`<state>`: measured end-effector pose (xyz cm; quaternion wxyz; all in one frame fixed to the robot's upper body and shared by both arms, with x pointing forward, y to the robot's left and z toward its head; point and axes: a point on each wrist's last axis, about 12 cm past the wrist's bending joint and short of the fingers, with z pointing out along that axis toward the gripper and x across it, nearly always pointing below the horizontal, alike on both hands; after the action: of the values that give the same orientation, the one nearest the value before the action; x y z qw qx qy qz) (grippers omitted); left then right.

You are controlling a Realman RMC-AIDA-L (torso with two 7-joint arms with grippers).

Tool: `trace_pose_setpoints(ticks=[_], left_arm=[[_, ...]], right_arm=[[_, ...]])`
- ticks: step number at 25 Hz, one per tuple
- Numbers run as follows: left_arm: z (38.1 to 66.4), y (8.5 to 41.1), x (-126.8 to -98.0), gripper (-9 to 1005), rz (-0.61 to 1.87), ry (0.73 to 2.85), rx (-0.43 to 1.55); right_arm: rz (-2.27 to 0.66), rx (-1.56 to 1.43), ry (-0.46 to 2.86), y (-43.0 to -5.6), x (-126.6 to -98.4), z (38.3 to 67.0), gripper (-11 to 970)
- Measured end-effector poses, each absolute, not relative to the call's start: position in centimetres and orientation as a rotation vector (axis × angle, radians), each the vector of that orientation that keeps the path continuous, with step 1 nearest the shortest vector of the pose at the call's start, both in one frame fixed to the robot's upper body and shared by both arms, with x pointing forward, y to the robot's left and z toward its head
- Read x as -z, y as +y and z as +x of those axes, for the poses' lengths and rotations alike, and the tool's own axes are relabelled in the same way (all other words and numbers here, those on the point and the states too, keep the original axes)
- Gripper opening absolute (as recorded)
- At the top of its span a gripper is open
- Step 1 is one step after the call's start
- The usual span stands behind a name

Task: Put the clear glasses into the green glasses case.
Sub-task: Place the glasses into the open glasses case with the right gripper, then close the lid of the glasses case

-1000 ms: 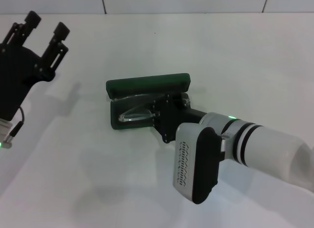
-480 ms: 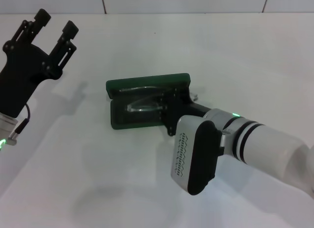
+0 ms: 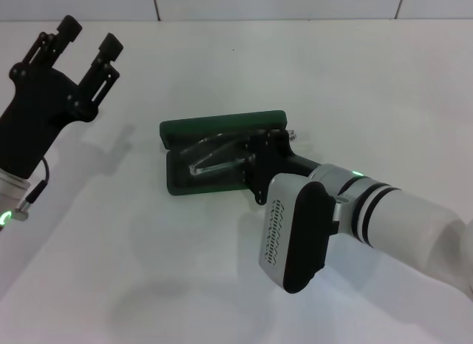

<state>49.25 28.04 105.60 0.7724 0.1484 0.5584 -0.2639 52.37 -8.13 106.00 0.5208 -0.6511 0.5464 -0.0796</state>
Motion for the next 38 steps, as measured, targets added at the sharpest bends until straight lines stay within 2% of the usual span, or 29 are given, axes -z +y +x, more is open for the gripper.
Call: trace_pose_setpoints(ticks=[6, 11, 16, 22, 31, 38], left_arm=[[49.2, 28.0, -105.6, 648, 0.322, 1.212, 0.578], [49.2, 28.0, -105.6, 648, 0.315, 1.215, 0.589], [49.2, 28.1, -105.6, 648, 0.315, 1.214, 0.588], [49.2, 28.3, -105.6, 649, 0.316, 1.216, 0.583], [49.0, 28.6, -105.5, 648, 0.315, 1.22, 0.577], [48.7, 29.1, -105.4, 649, 0.307, 1.226, 0.563]], right_arm=[[-1.562, 0.167, 1.307, -7.9, -106.1, 52.2, 239], [-1.549, 0.163, 1.313, -7.8, -106.3, 52.3, 348], [-1.542, 0.156, 1.307, -7.7, -106.5, 52.1, 523], [-1.542, 0.144, 1.281, -7.3, -107.0, 51.8, 595], [-1.577, 0.149, 1.218, -7.3, -107.2, 50.5, 590], [-1.582, 0.001, 1.162, -7.3, -108.0, 49.6, 585]])
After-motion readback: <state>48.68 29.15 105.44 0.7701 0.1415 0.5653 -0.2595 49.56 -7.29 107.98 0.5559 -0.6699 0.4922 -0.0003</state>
